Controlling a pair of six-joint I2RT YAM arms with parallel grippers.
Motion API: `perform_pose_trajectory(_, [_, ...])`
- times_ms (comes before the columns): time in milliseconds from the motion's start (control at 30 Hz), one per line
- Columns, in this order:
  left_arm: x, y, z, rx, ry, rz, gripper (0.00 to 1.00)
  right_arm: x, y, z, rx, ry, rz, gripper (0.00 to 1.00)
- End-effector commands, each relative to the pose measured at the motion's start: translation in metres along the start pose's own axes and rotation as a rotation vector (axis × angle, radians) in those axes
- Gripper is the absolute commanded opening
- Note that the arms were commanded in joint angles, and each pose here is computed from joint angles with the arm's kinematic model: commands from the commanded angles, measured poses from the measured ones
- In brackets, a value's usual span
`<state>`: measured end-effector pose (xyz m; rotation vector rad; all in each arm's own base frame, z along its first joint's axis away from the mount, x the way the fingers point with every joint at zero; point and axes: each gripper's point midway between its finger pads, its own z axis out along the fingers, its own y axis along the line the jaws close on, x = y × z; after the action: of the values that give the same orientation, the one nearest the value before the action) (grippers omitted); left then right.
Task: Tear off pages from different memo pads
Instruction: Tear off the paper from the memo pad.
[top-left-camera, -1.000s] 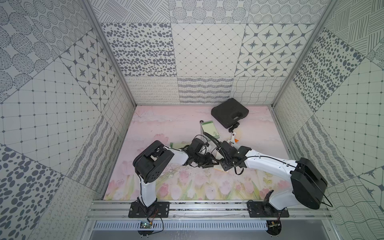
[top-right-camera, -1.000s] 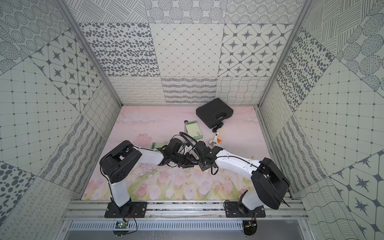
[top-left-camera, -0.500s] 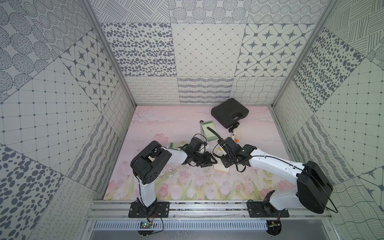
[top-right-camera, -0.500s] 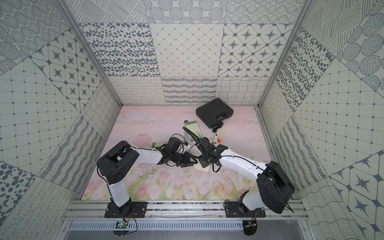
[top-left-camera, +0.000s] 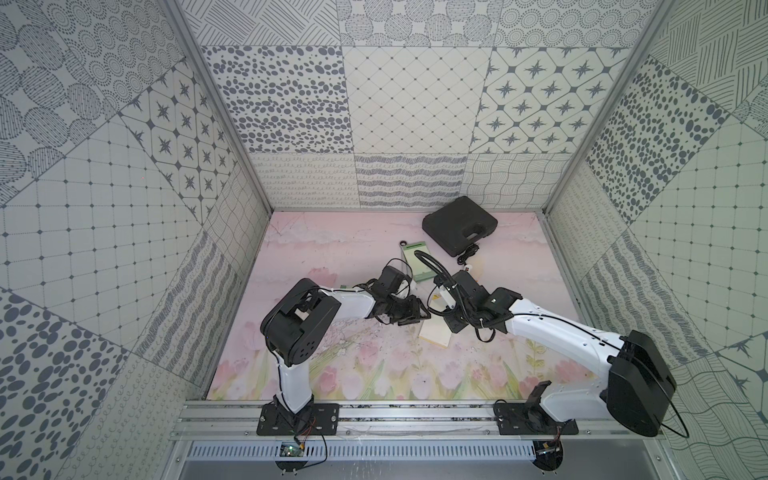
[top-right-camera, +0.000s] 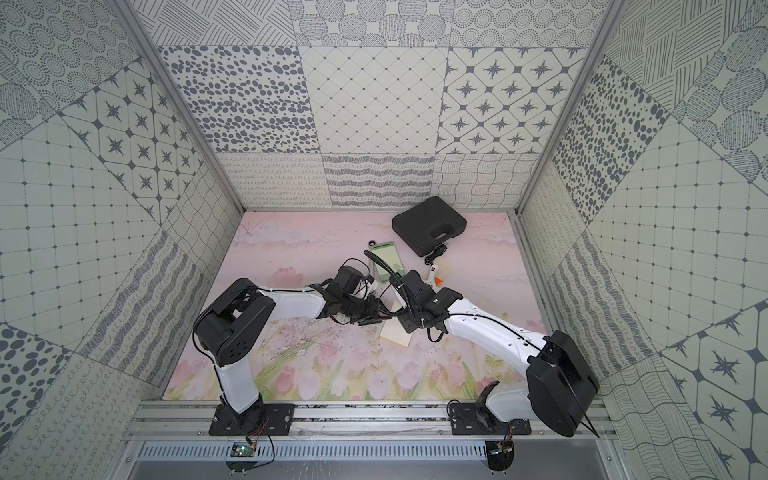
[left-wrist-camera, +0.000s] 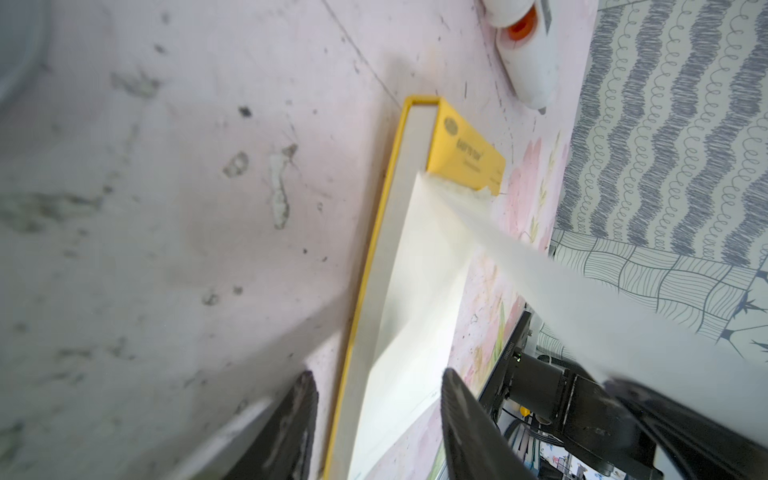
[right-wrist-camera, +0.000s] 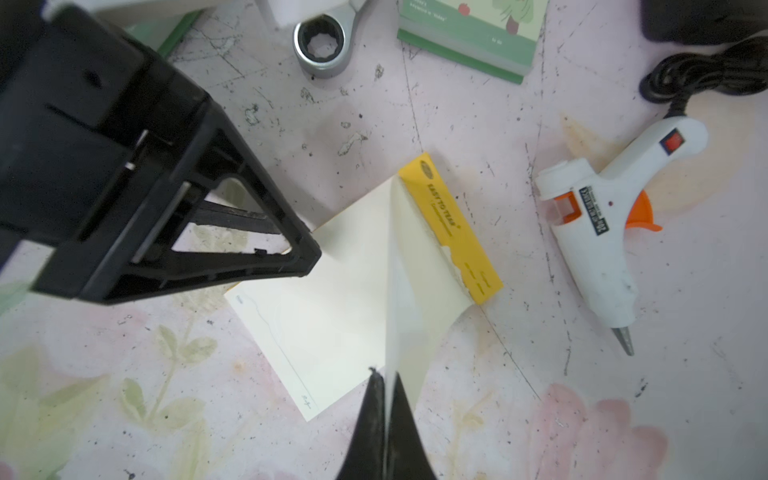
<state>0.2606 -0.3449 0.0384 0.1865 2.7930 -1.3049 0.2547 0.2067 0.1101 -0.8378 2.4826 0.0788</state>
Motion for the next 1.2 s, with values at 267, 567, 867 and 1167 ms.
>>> perform_pose_trajectory(267, [-0.021, -0.005, -0.024, -0.038, -0.039, 0.123, 0.52, -0.068, 0.008, -0.058, -0.081, -0.242, -0.260, 0.00])
perform_pose_trajectory(567, [-0.013, -0.009, -0.021, 0.053, -0.056, 0.088, 0.43, -0.075, 0.012, -0.061, -0.106, -0.254, -0.280, 0.00])
perform_pose_trajectory(867, [-0.007, -0.024, -0.026, 0.191, -0.100, 0.065, 0.26, -0.068, 0.003, -0.054, -0.110, -0.229, -0.195, 0.00])
perform_pose_trajectory(1167, [-0.008, -0.040, -0.027, 0.262, -0.125, 0.081, 0.09, -0.055, 0.002, -0.050, -0.157, -0.217, -0.097, 0.00])
